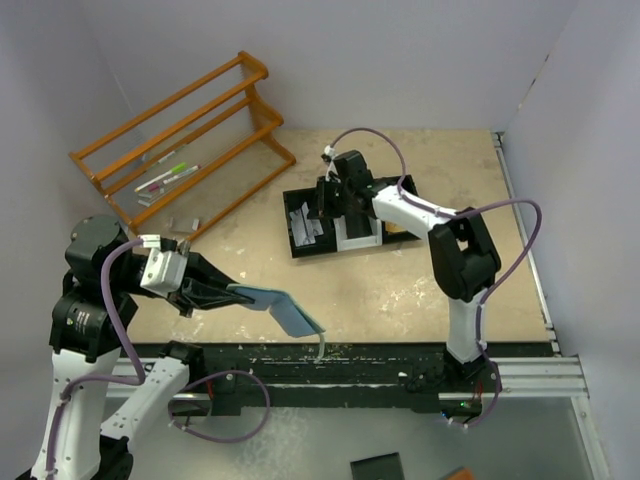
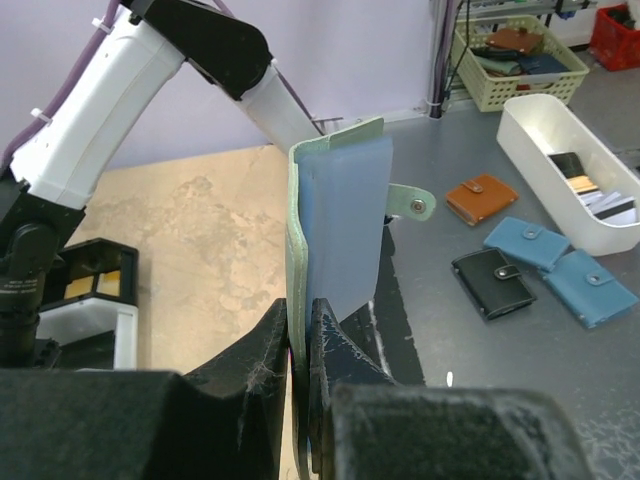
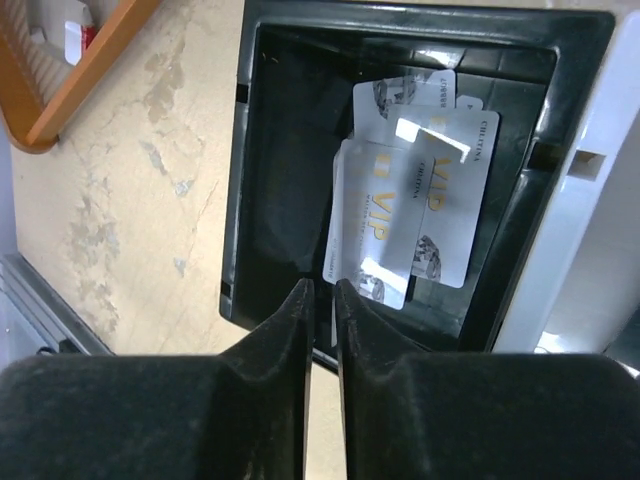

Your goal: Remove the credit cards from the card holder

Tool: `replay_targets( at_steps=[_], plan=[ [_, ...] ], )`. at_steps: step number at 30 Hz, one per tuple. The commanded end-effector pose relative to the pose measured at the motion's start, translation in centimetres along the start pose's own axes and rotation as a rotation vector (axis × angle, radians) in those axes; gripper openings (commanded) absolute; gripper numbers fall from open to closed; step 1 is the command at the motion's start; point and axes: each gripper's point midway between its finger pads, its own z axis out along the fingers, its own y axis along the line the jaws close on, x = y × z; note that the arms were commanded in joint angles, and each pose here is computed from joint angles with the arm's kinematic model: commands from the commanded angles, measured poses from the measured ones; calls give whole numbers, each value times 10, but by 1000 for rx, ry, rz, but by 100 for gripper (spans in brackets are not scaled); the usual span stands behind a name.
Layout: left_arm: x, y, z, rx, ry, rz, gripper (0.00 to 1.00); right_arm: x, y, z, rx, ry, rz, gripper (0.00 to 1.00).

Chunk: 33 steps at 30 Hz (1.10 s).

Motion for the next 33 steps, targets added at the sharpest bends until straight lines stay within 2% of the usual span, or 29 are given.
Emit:
replay_targets(
  at_steps=[1, 5, 6, 8, 12, 16, 23, 25, 28, 33],
  plan=[
    [4, 15, -1, -40, 11, 114, 0, -47, 25, -35, 4, -133, -84, 23],
    [16, 34, -2, -96, 41, 190, 0, -53, 33, -68, 30, -163, -132, 52],
    [17, 40, -2, -109, 44, 204, 0, -56, 37, -79, 27, -183, -139, 60],
    [19, 47, -2, -116, 46, 209, 0, -66, 50, -111, 14, -261, -163, 71],
    [23, 55, -1, -115, 48, 205, 0, -68, 82, -174, -104, -417, -216, 74],
    [28, 60, 0, -115, 51, 208, 0, -34, 113, -226, -276, -511, -313, 72],
    [27, 68, 3, -96, 26, 146, 0, 49, 141, -249, -432, -518, -531, 70],
    [28, 69, 4, -90, 19, 110, 0, 57, 154, -260, -484, -558, -571, 71],
    [33, 72, 5, -90, 16, 62, 0, 62, 182, -277, -568, -608, -648, 79],
    [42, 72, 7, -73, 17, -38, 0, 76, 239, -293, -671, -632, -797, 80]
  ],
)
